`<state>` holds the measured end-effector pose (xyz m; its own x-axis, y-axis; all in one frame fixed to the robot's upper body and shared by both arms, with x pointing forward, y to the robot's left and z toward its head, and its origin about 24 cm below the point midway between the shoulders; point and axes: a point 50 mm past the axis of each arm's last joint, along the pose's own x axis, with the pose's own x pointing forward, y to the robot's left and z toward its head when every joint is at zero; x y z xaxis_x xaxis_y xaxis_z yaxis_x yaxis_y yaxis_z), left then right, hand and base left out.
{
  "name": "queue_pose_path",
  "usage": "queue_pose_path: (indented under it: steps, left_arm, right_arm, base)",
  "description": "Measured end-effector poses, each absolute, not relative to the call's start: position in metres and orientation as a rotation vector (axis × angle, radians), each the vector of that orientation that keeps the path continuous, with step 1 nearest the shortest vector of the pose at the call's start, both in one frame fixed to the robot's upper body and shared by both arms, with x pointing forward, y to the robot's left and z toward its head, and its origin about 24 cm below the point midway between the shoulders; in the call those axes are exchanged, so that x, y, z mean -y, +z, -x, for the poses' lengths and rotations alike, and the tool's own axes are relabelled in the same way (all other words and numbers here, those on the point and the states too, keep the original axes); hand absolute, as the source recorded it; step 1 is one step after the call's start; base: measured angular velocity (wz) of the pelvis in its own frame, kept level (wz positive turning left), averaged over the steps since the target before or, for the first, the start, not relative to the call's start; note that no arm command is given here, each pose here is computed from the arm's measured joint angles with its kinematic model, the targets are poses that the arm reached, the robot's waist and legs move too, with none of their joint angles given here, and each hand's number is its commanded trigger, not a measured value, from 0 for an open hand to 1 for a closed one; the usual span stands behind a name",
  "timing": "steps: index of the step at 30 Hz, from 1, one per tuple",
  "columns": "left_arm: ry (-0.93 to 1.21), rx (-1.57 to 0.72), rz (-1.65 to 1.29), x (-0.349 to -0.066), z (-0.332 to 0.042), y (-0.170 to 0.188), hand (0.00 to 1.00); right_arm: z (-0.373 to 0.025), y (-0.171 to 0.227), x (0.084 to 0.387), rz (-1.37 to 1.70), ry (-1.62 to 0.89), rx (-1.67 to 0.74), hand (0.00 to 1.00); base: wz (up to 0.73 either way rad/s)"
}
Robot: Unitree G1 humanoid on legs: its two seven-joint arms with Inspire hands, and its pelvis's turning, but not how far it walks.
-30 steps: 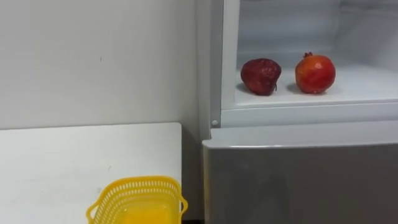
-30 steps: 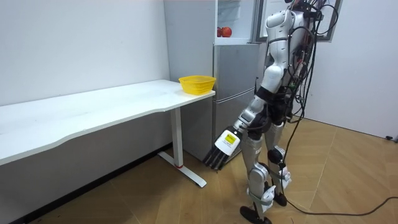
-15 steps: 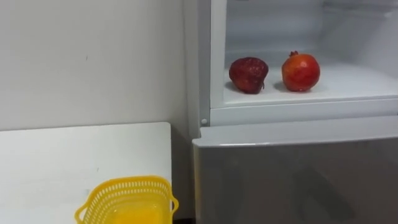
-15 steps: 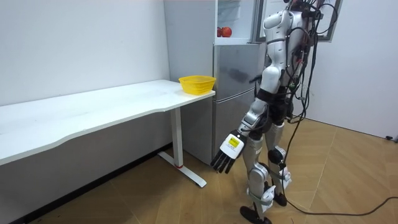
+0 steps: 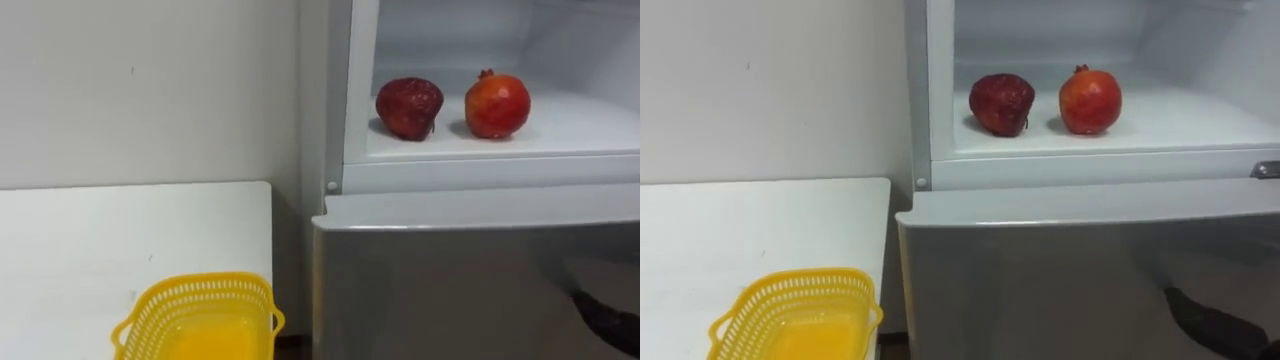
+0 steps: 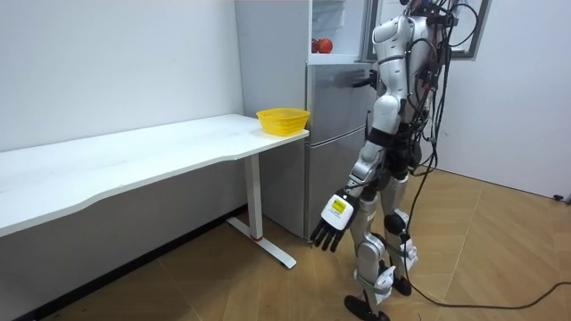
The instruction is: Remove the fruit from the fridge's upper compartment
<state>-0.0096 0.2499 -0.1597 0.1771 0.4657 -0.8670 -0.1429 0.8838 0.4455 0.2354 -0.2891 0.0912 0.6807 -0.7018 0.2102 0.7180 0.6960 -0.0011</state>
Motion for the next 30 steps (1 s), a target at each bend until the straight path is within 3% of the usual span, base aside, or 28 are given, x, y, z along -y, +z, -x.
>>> queue_pose_path:
  steps: [10, 30]
  left_arm:
    - [0.355, -1.358, -0.292, -0.249, 0.014, -0.161, 0.00]
    - [0.326, -1.353, -0.330, -0.251, 0.001, -0.161, 0.00]
  right_arm:
    - [-0.249, 0.128, 0.292, 0.213, -0.755, 0.308, 0.00]
    - [-0.274, 0.150, 0.279, 0.310, -0.707, 0.293, 0.00]
  base:
    - [-0.01]
    - [-0.03]
